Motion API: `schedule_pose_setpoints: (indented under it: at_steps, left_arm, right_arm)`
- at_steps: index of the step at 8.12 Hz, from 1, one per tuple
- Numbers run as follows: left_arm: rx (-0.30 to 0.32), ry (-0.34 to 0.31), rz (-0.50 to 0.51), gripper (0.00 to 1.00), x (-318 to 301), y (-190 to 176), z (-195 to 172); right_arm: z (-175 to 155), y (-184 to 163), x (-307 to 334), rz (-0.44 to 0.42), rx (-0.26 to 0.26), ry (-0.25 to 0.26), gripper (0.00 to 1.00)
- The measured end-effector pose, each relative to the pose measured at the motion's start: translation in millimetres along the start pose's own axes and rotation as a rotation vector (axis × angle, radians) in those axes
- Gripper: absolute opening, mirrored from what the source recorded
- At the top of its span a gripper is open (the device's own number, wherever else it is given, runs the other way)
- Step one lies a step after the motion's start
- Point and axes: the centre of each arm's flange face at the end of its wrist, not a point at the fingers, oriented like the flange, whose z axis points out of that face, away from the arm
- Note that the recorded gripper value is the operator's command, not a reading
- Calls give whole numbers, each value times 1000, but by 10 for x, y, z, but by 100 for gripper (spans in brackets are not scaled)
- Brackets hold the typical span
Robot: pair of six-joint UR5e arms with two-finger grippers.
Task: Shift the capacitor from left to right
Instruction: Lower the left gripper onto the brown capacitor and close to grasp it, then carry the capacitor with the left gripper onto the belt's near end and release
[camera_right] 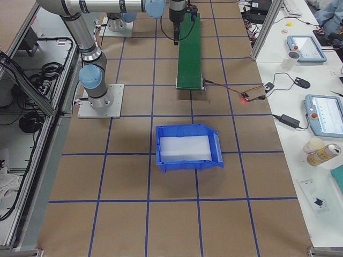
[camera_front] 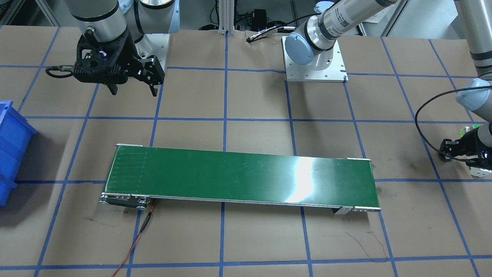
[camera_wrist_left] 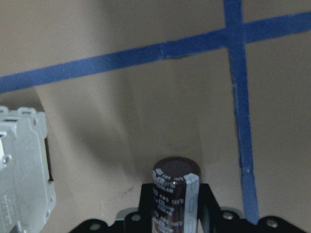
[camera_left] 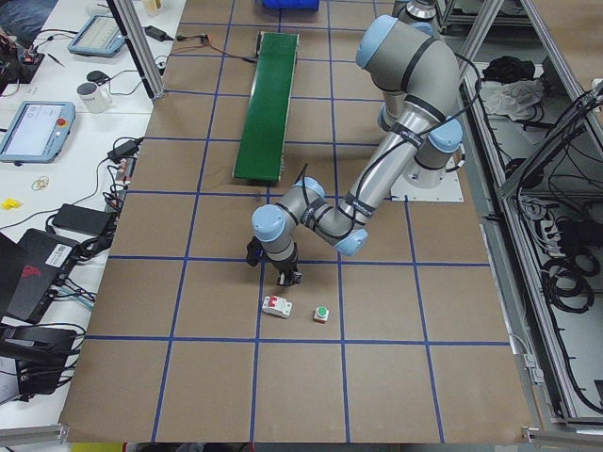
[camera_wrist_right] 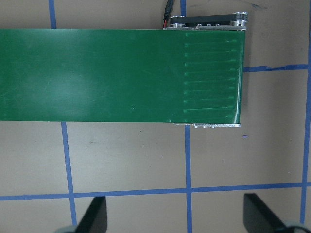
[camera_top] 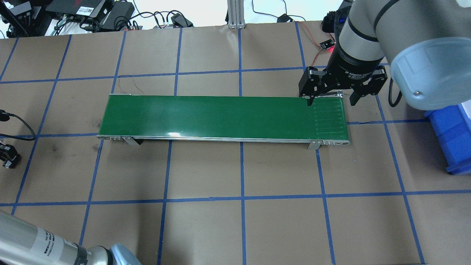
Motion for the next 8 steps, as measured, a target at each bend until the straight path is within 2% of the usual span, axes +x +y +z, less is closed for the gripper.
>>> schedule_pose_setpoints:
  at_steps: [3, 5, 8]
  left_arm:
    - [49, 0, 26, 0, 74, -36, -218]
    - [121, -2, 42, 0, 391, -168, -734]
    - [250, -8, 42, 0, 1419, -638, -1597]
  right_arm:
    - [1, -1, 2, 1, 0, -1, 100]
    - [0, -2, 2, 1, 0, -2, 100]
    - [1, 2, -3, 0, -1, -1, 100]
